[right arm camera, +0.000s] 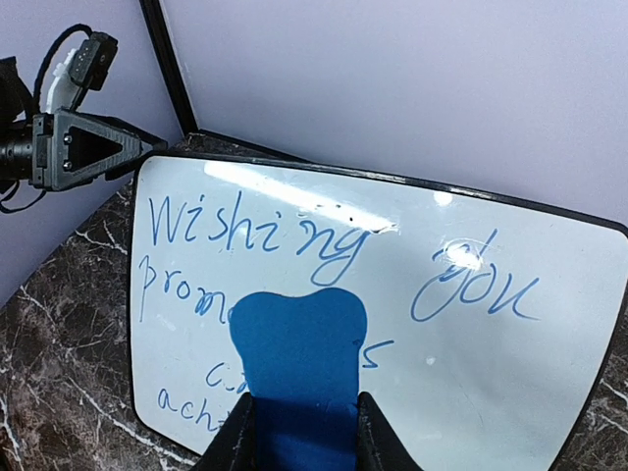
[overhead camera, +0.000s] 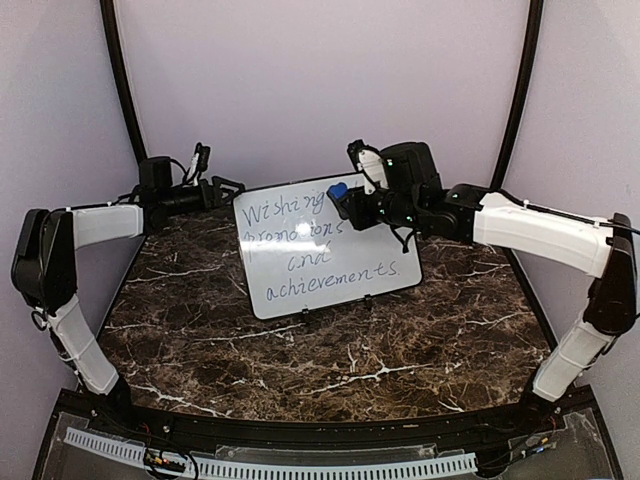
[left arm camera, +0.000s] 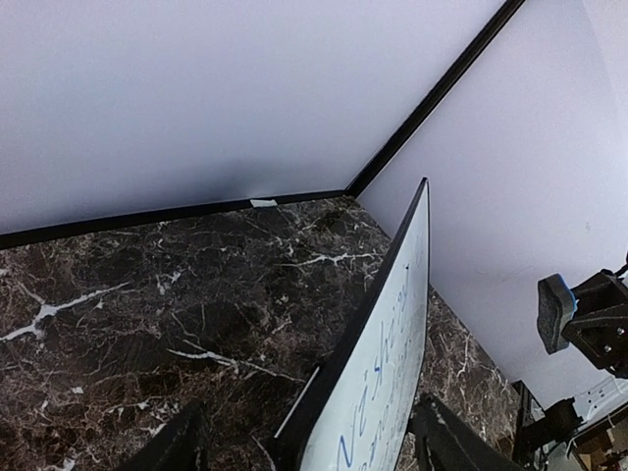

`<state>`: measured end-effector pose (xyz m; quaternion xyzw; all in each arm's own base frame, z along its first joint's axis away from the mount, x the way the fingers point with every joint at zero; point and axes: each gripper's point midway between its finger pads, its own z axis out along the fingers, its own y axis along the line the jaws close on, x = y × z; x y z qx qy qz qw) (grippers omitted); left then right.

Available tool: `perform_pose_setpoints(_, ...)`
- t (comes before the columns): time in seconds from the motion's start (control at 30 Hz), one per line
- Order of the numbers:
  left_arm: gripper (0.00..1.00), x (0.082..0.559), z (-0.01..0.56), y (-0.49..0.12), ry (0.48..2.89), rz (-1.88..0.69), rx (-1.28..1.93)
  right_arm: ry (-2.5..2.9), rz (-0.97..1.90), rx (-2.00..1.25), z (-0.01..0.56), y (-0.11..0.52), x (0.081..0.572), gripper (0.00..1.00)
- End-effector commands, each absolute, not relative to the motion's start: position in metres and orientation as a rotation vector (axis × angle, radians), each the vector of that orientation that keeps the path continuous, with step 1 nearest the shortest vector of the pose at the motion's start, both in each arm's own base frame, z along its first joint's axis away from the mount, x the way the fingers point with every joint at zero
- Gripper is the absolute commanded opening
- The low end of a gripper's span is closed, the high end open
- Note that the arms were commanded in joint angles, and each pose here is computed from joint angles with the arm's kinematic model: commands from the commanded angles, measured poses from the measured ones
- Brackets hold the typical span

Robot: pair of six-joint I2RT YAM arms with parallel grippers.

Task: Erase the whiteboard
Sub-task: Rotate the whiteboard at the center of the board.

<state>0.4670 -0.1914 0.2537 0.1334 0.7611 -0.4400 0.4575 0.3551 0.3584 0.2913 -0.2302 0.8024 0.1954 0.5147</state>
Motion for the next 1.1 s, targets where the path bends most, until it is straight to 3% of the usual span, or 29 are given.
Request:
perform_pose_setpoints(0.0,0.67,0.466,0.261,-0.189,1.806,-1.183,0.341,1.895,0.499,-0.571,0.305,0.374,0.355,0.28)
perform_pose_setpoints(0.37,0.41,0.466,0.256,-0.192,1.780,-1.259,0.341,1.911,0.500,-0.611,0.299,0.396,0.350,0.29)
perform_pose_setpoints(0.63,0.47,0.462,0.252,-0.194,1.781,-1.280,0.347,1.904,0.513,-0.619,0.301,0.403,0.350,0.29)
perform_pose_setpoints(1.07,0.47,0.460,0.246,-0.196,1.789,-1.296,0.371,1.914,0.513,-0.617,0.293,0.405,0.352,0.29)
